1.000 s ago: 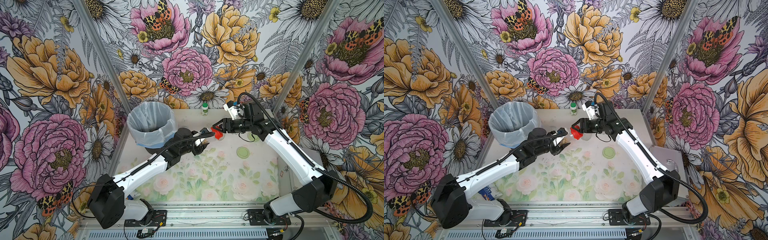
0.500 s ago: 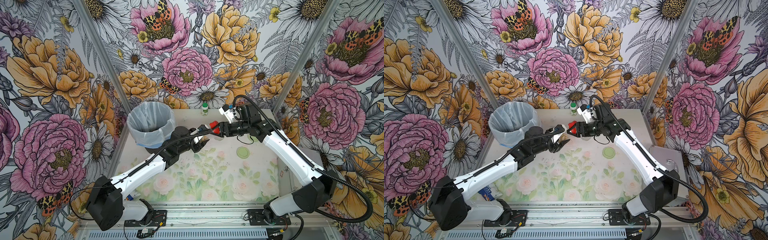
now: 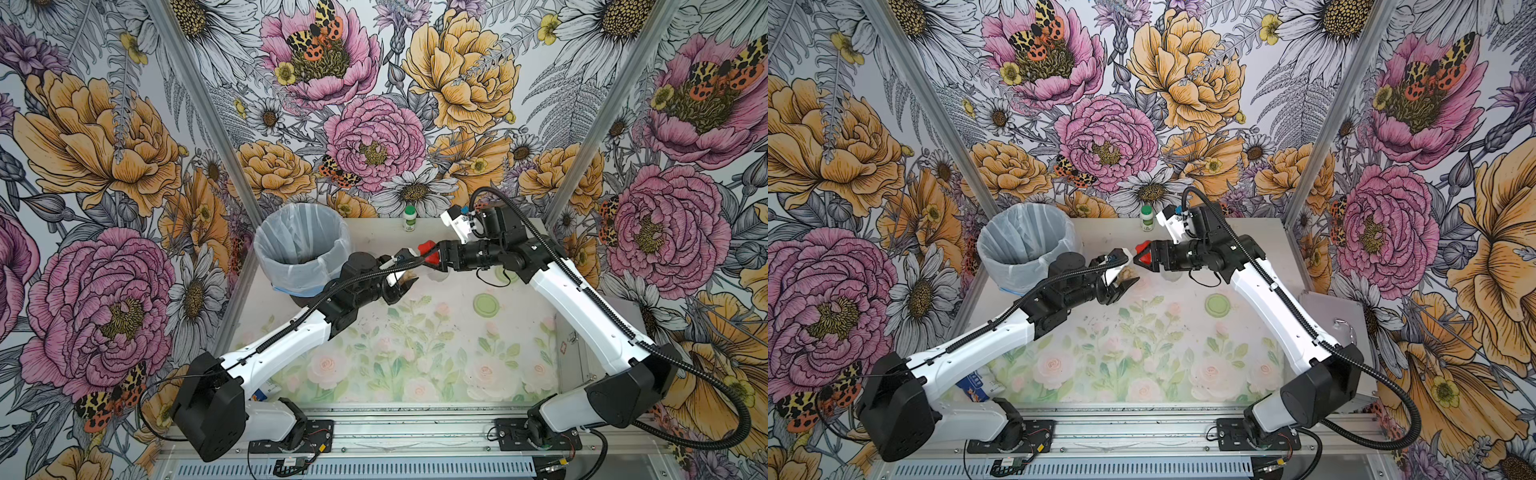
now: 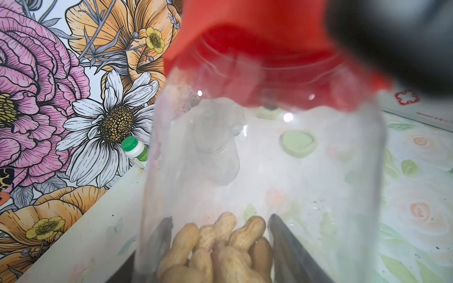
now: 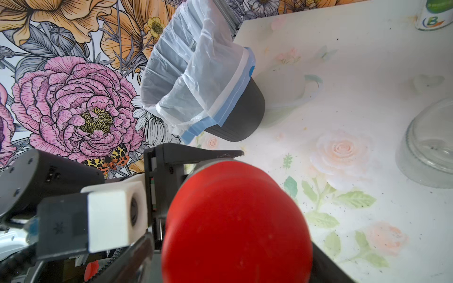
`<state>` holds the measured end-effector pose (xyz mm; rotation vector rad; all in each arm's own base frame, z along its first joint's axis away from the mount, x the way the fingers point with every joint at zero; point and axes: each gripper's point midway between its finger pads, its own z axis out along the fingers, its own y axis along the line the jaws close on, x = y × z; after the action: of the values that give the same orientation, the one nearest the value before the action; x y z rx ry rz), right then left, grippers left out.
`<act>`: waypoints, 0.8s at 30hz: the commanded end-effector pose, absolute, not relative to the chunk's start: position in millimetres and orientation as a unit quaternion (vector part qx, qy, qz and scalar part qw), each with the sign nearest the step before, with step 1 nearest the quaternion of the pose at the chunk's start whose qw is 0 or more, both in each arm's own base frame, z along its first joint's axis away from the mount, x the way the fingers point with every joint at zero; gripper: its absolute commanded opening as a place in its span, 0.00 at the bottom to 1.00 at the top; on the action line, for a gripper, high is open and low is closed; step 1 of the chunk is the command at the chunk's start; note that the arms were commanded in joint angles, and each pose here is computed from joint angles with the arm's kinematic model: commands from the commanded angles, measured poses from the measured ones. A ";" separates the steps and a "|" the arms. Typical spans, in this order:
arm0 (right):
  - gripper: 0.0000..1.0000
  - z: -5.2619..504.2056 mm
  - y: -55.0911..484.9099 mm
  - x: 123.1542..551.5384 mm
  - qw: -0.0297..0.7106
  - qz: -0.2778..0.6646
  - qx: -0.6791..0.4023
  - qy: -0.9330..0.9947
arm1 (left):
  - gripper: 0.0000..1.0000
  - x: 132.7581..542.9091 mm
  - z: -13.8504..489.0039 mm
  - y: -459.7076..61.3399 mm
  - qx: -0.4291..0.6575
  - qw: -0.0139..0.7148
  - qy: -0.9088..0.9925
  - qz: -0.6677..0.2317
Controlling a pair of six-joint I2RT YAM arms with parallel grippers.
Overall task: Empty moldy peanuts from jars
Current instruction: Unscrew the lid from the jar.
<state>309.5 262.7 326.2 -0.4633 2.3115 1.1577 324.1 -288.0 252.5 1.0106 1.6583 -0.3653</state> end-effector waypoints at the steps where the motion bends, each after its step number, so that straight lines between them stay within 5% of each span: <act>1: 0.87 353.2 261.4 305.4 0.283 0.435 -0.174 0.837 | 0.35 325.6 276.3 -286.6 0.414 0.577 0.685 -0.163; 7: 0.79 344.6 263.9 307.9 0.274 0.437 -0.179 0.838 | 0.35 324.2 279.0 -286.6 0.415 0.579 0.682 -0.164; 15: 0.54 339.4 262.9 304.1 0.315 0.410 -0.272 0.811 | 0.33 303.3 275.7 -300.0 0.452 0.547 0.668 -0.223; 24: 0.59 323.8 265.8 282.8 0.372 0.367 -0.481 0.704 | 0.31 252.9 290.4 -315.1 0.514 0.478 0.626 -0.339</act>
<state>283.7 255.9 311.8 -1.0071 2.0525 1.0200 298.8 -293.8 257.3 1.1037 1.6847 -0.6098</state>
